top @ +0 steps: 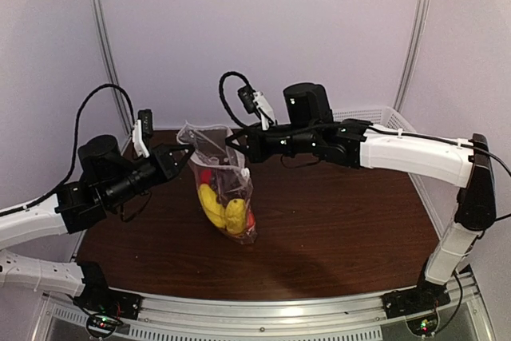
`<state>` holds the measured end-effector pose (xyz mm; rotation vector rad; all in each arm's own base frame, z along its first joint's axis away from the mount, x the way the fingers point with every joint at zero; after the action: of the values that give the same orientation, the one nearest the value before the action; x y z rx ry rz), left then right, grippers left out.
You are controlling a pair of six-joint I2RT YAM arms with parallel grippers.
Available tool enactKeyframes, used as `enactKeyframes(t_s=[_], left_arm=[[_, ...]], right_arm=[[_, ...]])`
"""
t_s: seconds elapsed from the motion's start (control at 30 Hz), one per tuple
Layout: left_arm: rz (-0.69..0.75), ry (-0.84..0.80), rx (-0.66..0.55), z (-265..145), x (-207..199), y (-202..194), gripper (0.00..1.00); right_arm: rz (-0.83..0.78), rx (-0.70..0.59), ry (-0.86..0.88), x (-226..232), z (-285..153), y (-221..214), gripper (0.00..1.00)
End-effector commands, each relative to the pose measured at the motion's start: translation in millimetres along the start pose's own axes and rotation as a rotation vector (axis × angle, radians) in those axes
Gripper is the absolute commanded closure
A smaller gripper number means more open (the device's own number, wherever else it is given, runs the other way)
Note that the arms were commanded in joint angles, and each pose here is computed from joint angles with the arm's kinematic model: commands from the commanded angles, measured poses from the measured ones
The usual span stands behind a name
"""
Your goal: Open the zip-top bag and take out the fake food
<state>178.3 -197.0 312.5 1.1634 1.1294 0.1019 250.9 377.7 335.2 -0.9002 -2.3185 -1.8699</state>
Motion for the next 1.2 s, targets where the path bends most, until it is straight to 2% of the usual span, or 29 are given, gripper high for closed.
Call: enactKeyframes(t_s=[0.0, 0.27, 0.4, 0.5, 0.63, 0.83, 1.1, 1.17], left_arm=[[0.118, 0.068, -0.105, -15.9, -15.6, 42.7, 1.00], [0.207, 0.246, -0.072, -29.3, -9.2, 82.0, 1.00], [0.226, 0.299, 0.024, -14.5, 5.1, 80.5, 1.00], [0.259, 0.220, 0.136, 10.8, 9.1, 63.2, 1.00], [0.263, 0.060, 0.285, 43.8, 9.7, 36.5, 1.00], [0.289, -0.080, 0.456, 86.3, -4.0, -10.5, 1.00], [0.295, -0.229, 0.648, 109.2, -22.8, -66.6, 1.00], [0.302, -0.241, 0.699, 111.0, -23.0, -80.1, 1.00]], right_arm=[[-0.011, -0.084, 0.094, 23.0, 16.2, 26.9, 1.00], [0.102, -0.193, 0.208, 29.9, 58.9, 28.2, 1.00], [0.164, -0.190, 0.196, 12.6, 76.3, -4.5, 1.00], [0.206, -0.171, 0.155, -4.6, 79.3, -40.7, 1.00], [0.254, -0.190, 0.073, -26.3, 57.4, -74.9, 1.00], [0.253, -0.180, -0.034, -41.7, 6.4, -121.3, 1.00], [0.135, -0.105, -0.190, -55.3, -45.7, -176.9, 1.00], [0.122, -0.072, -0.212, -59.3, -52.7, -192.5, 0.93]])
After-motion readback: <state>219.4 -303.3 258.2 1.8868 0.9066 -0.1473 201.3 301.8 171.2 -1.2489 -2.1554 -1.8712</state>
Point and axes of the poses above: each gripper's point midway between its finger pads, its own z axis out along the fingers, its own x axis along the line the jaws close on, y = z × x, the point moved 9 cm from there along -z, back along the fingers, and after that the axes turned 1 degree about z, right-handed, at the moved point
